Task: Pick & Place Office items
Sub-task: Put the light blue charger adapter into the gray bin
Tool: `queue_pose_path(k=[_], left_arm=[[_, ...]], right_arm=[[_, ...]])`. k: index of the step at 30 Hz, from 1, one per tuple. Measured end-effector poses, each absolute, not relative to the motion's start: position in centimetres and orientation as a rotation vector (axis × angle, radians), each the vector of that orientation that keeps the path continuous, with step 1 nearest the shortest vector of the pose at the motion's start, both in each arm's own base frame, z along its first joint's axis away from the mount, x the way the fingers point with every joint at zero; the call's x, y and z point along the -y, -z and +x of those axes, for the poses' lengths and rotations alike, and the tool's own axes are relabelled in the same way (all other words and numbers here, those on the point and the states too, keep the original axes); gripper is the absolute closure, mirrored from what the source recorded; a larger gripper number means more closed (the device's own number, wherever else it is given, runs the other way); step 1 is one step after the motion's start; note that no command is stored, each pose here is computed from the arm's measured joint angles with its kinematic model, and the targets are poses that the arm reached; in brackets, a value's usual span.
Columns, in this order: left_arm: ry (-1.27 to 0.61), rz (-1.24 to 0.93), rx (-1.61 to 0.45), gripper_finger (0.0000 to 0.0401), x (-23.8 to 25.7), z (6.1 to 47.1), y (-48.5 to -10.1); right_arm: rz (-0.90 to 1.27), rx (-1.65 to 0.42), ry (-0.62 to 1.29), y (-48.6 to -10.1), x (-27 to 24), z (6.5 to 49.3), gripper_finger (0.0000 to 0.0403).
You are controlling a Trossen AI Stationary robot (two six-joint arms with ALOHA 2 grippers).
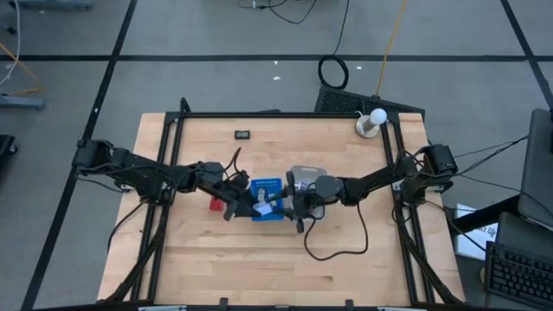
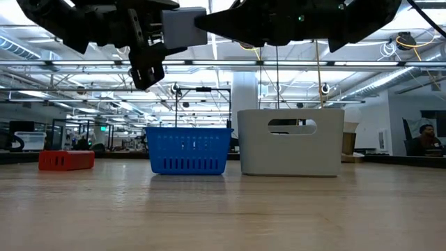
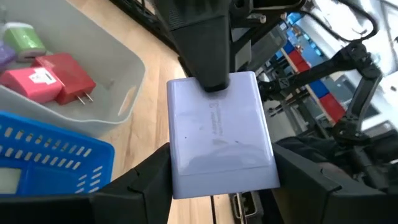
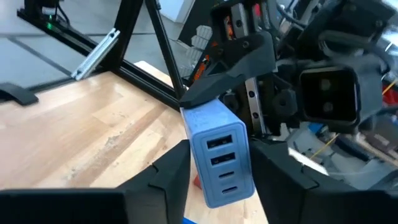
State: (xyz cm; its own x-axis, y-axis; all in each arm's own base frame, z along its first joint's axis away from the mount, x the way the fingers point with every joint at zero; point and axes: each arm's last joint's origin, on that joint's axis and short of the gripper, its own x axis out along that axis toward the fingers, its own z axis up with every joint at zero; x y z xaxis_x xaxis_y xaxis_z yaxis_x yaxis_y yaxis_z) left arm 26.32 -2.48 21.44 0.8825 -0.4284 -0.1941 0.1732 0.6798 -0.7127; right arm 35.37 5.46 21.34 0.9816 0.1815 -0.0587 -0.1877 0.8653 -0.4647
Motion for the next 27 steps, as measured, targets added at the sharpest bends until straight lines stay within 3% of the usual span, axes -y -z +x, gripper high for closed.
queue_pose_path(k=[5, 10, 20, 27], left_arm=[[0.327, -0.727, -0.340, 0.0177, 2.42, 26.46, -21.67], [0.329, -0.733, -0.339, 0.0185, 2.44, 26.48, -21.74], [0.333, -0.744, -0.353, 0.0163, 2.47, 26.58, -21.52], [0.335, -0.711, -0.345, 0.0169, 2.42, 26.59, -21.51]], right_arm=[[-0.432, -0.021, -0.187, -21.31, -5.39, 35.38, 0.0223], [-0.451, -0.023, -0.187, -21.25, -5.39, 35.39, 0.0215], [-0.501, -0.016, -0.215, -21.18, -5.46, 35.37, 0.0282], [-0.506, -0.011, -0.234, -21.18, -5.51, 35.36, 0.0284]])
